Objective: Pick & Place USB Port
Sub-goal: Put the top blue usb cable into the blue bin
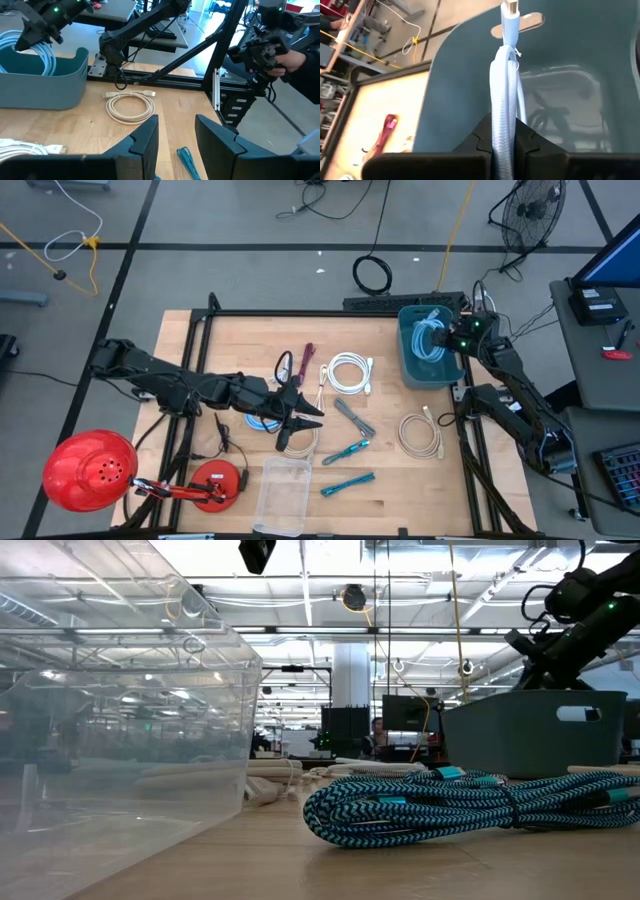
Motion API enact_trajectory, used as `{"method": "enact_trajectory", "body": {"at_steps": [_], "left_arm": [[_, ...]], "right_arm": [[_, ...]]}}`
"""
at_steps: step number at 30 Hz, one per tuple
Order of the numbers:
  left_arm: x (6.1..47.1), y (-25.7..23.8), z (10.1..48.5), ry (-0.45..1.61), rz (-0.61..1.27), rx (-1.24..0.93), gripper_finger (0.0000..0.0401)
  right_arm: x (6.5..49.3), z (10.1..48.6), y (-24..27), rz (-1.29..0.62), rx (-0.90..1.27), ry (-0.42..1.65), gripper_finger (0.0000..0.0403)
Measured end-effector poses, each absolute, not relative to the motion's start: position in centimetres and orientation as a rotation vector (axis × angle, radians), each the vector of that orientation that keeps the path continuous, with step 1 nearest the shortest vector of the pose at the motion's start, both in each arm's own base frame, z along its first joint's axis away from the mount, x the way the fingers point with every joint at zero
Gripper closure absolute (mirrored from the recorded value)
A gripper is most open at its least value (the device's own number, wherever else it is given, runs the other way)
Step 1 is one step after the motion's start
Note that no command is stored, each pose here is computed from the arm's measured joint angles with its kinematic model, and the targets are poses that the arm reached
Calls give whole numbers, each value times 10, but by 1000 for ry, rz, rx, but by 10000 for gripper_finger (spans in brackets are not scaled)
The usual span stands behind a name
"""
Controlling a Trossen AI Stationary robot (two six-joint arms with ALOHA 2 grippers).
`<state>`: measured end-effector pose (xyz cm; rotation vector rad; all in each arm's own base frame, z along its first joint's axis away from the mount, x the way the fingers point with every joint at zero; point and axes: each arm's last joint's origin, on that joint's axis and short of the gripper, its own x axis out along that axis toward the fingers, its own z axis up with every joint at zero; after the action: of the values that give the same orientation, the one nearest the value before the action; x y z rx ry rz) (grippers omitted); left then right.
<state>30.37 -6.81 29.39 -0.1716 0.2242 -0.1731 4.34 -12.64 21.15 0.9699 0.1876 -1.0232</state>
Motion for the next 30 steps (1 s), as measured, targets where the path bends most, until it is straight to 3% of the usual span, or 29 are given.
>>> {"method": "enact_trajectory", "body": {"at_steps": [11,19,30], "left_arm": [[304,-68,295,216,-174,-167,270],[304,-68,295,215,-174,-167,270],[304,-68,295,215,-174,-167,270]], "right_arm": [[49,197,-127,-830,1099,85,393],[49,167,-128,-837,1158,120,392],[50,167,-131,-842,1143,102,386]]}}
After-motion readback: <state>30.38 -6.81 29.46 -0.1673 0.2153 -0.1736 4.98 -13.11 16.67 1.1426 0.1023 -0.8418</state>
